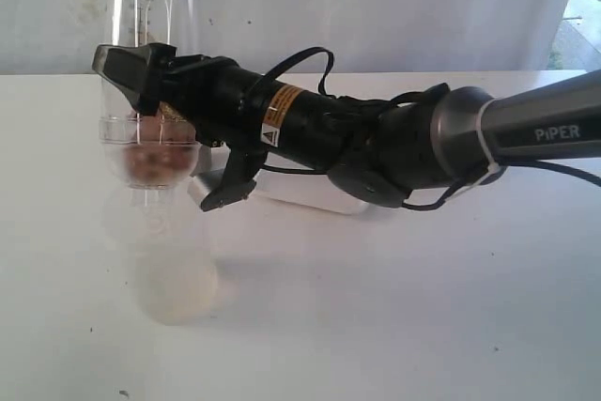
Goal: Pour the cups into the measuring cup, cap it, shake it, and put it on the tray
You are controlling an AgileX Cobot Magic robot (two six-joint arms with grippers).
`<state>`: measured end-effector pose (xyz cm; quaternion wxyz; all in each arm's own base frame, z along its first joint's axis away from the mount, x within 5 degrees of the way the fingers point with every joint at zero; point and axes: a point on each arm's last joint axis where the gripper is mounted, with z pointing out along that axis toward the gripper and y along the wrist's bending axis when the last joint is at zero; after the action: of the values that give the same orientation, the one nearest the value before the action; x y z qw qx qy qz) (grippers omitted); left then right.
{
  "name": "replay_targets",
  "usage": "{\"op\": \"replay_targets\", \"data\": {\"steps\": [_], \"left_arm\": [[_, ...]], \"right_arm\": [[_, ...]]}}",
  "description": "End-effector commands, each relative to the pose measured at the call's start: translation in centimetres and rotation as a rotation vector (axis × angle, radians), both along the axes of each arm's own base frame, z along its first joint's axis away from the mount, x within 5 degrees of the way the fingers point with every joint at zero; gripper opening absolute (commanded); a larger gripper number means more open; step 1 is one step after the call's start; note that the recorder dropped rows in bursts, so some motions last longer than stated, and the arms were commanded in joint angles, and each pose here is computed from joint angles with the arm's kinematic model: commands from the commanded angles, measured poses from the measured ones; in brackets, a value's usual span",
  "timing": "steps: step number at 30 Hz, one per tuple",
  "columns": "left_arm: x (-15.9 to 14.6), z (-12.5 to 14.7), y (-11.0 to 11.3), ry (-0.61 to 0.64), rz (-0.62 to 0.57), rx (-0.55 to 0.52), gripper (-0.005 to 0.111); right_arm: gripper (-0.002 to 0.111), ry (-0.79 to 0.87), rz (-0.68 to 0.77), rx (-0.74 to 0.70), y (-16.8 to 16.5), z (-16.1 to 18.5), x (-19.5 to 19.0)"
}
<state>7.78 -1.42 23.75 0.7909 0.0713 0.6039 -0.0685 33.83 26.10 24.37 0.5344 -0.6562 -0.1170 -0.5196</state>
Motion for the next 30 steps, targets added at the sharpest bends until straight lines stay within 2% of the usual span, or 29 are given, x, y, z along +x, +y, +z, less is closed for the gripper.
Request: {"op": "replay_targets", "data": {"steps": [1,4,7,9,13,16,19,23,30], "left_arm": [[-0.5,-0.2,0.5,-0.002,0.052,-0.022,0.000],[-0.8,-0.5,0.5,0.021,0.066,0.016,0.000],[-0.8,-1.3,0.4,0.102,0.075,0.023,0.000],[-0.7,-2.3,0.9,0.223,0.122,-0.025,0.000],[-1.0,-4.3,1.6,0.433,0.221,-0.057,0.000],[-1.4,-5.1,1.8,0.518,0.253,0.011,0.000],[-1.6,-4.9,1.7,0.476,0.253,0.095,0.000],[-2.2,-4.4,1.7,0.398,0.255,0.056,0.000],[-2.2,-4.4,1.7,0.393,0.254,0.021,0.000]], "right_arm": [[0.000,-0.036,-0.003,0.062,-0.3,1.3,0.1],[0.000,-0.036,-0.003,0.062,-0.3,1.3,0.1],[0.000,-0.036,-0.003,0.062,-0.3,1.3,0.1],[0.000,-0.036,-0.003,0.062,-0.3,1.3,0.1],[0.000,-0.036,-0.003,0.062,-0.3,1.3,0.1],[0.000,-0.036,-0.003,0.062,-0.3,1.3,0.1],[0.000,-0.034,-0.003,0.063,-0.3,1.3,0.1],[0.000,-0.034,-0.003,0.063,-0.3,1.3,0.1],[0.000,-0.033,-0.004,0.065,-0.3,1.3,0.1]]}}
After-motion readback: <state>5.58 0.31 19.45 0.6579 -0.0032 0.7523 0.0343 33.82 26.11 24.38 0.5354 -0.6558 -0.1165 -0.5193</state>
